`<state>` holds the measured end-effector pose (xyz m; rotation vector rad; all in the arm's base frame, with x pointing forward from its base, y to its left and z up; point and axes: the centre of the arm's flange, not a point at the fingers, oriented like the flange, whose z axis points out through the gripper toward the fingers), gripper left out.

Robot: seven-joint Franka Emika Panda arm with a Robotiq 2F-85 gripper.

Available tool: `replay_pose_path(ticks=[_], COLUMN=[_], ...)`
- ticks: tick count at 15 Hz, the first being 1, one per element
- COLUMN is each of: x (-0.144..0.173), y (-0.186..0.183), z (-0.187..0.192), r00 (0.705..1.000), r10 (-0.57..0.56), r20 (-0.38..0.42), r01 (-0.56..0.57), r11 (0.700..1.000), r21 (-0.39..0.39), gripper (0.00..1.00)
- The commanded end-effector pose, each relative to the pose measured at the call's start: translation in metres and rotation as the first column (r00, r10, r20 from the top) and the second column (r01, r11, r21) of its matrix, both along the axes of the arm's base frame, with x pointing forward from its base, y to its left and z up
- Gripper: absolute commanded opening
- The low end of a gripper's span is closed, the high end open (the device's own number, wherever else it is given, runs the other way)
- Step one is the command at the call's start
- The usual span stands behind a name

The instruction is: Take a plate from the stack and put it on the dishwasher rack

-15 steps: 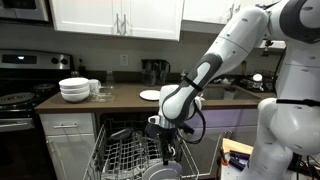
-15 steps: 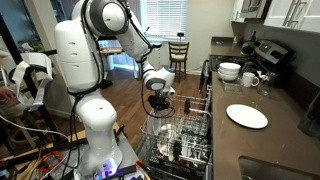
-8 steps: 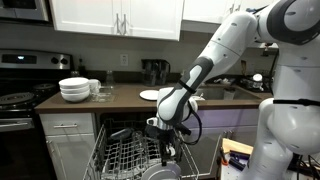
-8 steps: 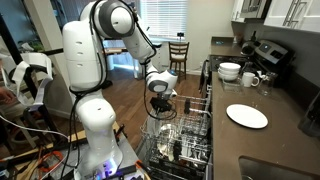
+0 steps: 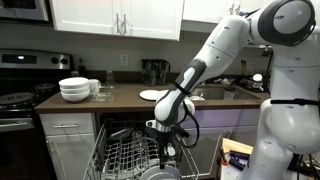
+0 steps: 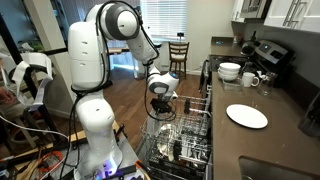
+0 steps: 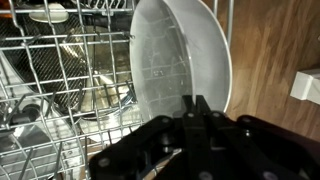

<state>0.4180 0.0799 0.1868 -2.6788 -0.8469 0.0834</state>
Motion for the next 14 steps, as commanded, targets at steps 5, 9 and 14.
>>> replay_pose_path(ticks=[5,9,14], x=[0.004,0.001,-0.01], y=[0.006,0.01,0.016], z=[-0.005,-0.001,0.011], r00=[1.0,1.0,0.999], r10=[-0.006,0.003,-0.01], r20=[0.004,-0.015,-0.033], r01=[0.006,-0.002,0.01], r11=[0.999,1.0,1.0], r21=[0.033,0.031,-0.007], gripper=[0.35,0.58,0.91])
